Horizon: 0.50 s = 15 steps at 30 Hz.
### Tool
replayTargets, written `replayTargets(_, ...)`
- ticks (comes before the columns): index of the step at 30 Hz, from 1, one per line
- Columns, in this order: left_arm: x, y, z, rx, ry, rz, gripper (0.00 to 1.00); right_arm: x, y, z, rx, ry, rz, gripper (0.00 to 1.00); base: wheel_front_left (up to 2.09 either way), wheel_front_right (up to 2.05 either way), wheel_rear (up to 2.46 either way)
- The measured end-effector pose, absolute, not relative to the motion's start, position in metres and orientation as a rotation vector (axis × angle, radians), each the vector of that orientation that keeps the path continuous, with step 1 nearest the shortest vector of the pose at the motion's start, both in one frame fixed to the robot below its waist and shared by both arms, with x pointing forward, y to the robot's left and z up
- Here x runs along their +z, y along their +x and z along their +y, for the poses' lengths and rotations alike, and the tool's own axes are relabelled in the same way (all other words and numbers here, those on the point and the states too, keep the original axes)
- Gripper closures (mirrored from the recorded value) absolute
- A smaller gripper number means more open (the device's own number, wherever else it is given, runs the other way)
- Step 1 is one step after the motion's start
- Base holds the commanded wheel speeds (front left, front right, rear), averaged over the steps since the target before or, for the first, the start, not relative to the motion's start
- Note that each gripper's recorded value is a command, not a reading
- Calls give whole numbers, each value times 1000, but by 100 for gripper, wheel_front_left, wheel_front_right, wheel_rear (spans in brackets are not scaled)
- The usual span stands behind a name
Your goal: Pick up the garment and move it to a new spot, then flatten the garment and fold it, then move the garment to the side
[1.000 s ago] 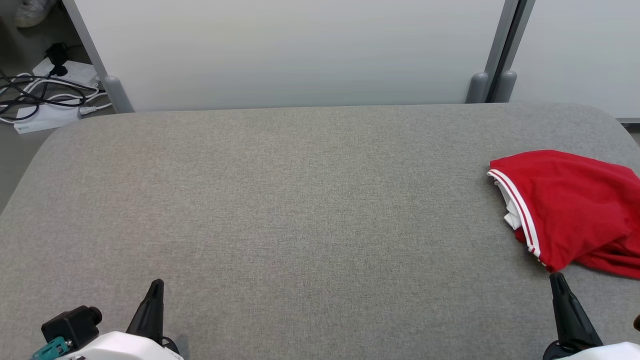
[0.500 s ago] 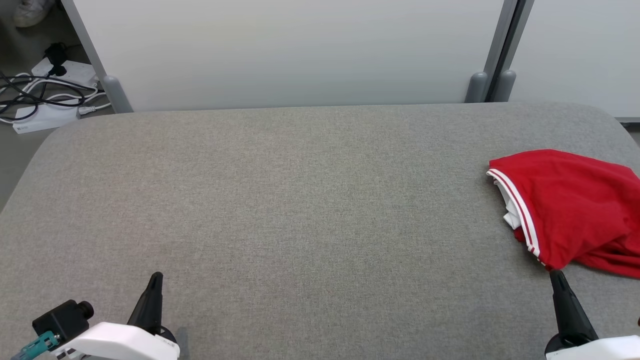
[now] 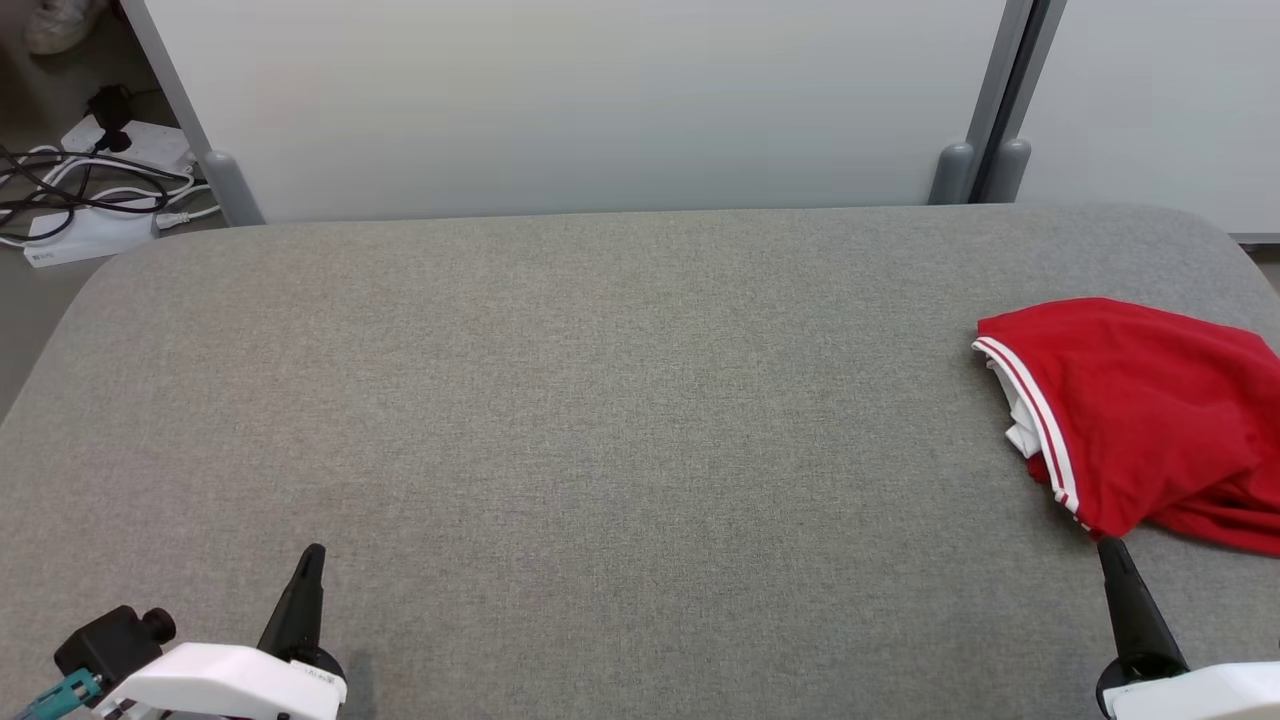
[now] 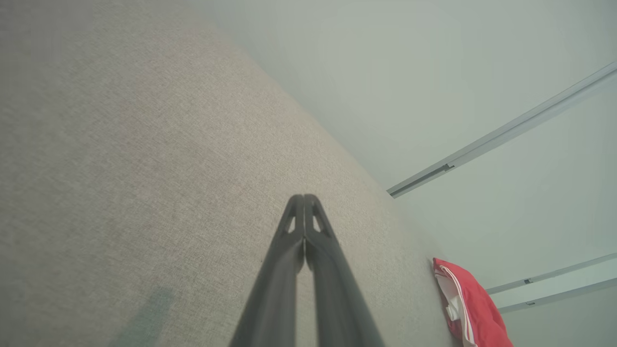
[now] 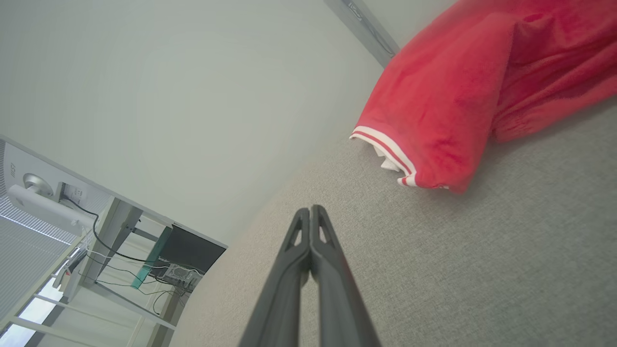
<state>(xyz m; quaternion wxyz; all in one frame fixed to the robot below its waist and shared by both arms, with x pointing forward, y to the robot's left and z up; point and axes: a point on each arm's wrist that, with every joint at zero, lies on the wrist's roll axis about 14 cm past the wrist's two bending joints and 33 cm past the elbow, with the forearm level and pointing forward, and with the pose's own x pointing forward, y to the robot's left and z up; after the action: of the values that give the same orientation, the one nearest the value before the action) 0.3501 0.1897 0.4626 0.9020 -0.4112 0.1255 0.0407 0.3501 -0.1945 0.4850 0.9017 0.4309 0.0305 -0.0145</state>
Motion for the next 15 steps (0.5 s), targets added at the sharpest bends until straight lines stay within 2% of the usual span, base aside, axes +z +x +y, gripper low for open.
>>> replayTargets(15, 465, 357, 185, 75, -1035, 249, 100, 483, 356, -197, -48, 1057, 61, 100, 0, 0, 0)
